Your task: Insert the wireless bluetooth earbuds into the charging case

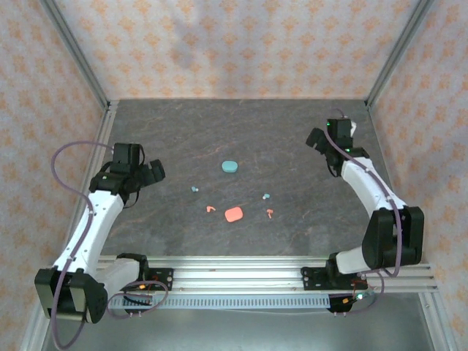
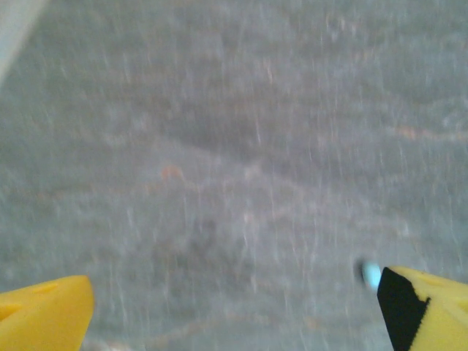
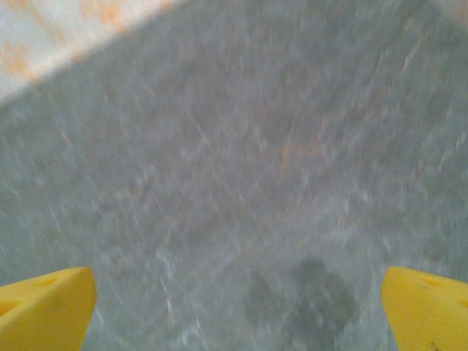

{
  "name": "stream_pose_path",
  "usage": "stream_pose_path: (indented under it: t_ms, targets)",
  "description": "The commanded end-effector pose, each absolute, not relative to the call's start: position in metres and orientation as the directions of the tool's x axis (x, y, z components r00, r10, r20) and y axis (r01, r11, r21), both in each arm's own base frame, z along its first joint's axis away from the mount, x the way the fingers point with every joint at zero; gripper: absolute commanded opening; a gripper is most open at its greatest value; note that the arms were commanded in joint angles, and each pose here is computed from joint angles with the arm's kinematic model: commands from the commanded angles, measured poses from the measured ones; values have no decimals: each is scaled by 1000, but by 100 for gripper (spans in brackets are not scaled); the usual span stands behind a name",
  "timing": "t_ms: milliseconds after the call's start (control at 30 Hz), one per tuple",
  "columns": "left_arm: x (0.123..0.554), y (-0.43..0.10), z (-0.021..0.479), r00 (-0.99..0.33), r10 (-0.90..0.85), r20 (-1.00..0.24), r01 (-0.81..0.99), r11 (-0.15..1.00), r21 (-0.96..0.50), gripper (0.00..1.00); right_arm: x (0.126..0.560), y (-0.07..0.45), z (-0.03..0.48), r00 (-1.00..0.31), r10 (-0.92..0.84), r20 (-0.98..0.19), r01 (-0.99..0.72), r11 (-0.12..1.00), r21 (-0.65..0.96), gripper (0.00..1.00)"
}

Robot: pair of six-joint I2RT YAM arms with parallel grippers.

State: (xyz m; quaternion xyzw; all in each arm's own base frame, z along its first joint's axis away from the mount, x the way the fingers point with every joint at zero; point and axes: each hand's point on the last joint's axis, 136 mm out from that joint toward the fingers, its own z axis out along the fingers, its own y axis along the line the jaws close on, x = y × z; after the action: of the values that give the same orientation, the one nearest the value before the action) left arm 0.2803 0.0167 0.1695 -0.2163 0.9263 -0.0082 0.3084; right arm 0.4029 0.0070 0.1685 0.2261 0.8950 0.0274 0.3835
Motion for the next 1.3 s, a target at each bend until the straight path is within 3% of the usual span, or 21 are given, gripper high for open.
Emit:
stream_pose_path:
  t_ms: [0, 200, 533, 700, 1267]
  targets:
    - [229, -6, 141, -793, -491, -360, -439, 871, -221, 100, 362, 37, 135, -770, 384, -509, 375, 918, 127, 100]
    - [207, -38, 124, -781, -550, -296, -453, 825, -339, 100, 347, 130, 130, -892, 190, -410, 162, 981, 104, 89]
    - [211, -73, 110, -846, -438, -305, -357, 889, -288, 98, 289, 255, 110, -962, -110, -252, -138, 985, 99, 73]
    - [217, -85, 109, -859, -404, -314, -322, 904, -281, 98, 262, 278, 96, -965, -194, -174, -211, 974, 85, 70]
    - [223, -135, 88, -920, -266, -288, -214, 956, -200, 100, 225, 304, 59, -942, -336, -26, -337, 939, 68, 80]
